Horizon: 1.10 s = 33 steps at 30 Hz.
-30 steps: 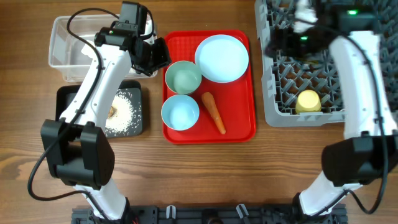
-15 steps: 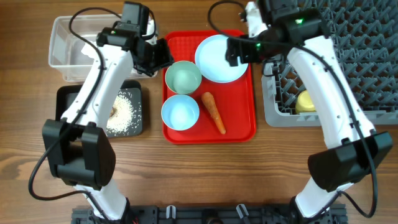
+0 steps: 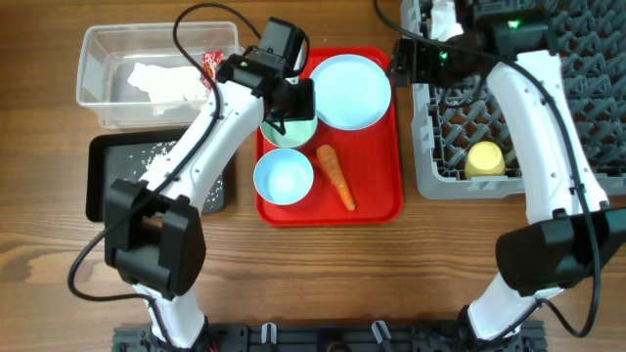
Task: Sort waste into correct bins and load items into the dishwasher rack
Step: 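Move the right gripper to the light-blue plate and grasp its rim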
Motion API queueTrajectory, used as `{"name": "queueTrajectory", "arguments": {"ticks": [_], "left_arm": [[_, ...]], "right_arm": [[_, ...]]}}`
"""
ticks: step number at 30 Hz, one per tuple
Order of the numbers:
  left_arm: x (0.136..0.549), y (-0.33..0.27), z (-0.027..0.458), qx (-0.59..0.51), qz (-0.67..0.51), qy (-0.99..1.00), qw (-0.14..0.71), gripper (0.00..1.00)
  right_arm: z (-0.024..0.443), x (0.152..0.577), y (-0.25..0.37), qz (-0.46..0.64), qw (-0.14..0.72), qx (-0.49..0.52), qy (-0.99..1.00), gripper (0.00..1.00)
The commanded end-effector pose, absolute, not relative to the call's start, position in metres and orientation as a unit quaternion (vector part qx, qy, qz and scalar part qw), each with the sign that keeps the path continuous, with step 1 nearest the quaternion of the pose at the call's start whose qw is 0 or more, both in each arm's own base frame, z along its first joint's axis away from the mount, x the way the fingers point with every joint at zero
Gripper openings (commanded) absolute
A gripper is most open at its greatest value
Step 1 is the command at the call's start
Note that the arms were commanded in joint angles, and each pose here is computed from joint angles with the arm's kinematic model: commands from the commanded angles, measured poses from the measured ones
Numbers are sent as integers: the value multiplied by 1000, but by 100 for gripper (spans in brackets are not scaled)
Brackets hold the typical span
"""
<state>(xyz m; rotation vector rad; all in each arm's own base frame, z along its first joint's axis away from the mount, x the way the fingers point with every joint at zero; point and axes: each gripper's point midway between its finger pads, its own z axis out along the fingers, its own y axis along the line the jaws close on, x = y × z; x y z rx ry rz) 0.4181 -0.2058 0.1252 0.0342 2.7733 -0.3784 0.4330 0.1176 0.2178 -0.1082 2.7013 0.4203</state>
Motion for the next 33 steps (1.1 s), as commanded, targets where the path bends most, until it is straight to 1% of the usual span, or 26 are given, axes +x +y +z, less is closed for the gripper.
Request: {"name": "queueTrajectory", "arguments": {"ticks": [1, 4, 10, 12, 19, 21, 24, 25, 28, 29, 30, 31, 32, 33], "left_arm": [[429, -188, 122, -34, -117, 977, 175, 42], [433, -171, 121, -69, -115, 976, 171, 41], [434, -150, 118, -112, -109, 975, 158, 43], [435, -148, 118, -114, -109, 975, 158, 43], [435, -148, 118, -114, -109, 975, 159, 50], [435, -148, 118, -113, -109, 975, 159, 51], [435, -148, 118, -113, -109, 975, 159, 64], [435, -148, 118, -113, -109, 975, 159, 66], [435, -148, 118, -113, -109, 975, 159, 68], [435, -148, 118, -113, -109, 975, 159, 69], [435, -148, 118, -113, -109, 975, 159, 69], [435, -148, 118, -113, -109, 975, 159, 70], [435, -148, 118, -113, -109, 975, 159, 71], [435, -148, 118, -113, -109, 975, 158, 73]], "right_arm": [[176, 437, 134, 165, 163, -23, 972, 88], [144, 446, 138, 164, 146, 4, 976, 80], [85, 448, 140, 146, 100, 20, 984, 72], [64, 447, 138, 124, 84, 22, 988, 66], [12, 440, 138, 99, 34, 34, 994, 64], [1, 440, 138, 97, 26, 34, 994, 62], [-7, 441, 138, 96, 25, 33, 994, 57], [-7, 441, 138, 96, 26, 33, 995, 57], [-8, 445, 135, 88, 33, 34, 995, 47], [-8, 445, 135, 88, 35, 34, 995, 41], [-8, 447, 134, 86, 38, 34, 995, 32], [-8, 448, 133, 82, 40, 34, 995, 27], [-8, 449, 131, 76, 44, 35, 996, 26], [-8, 451, 129, 70, 48, 35, 996, 23]]}}
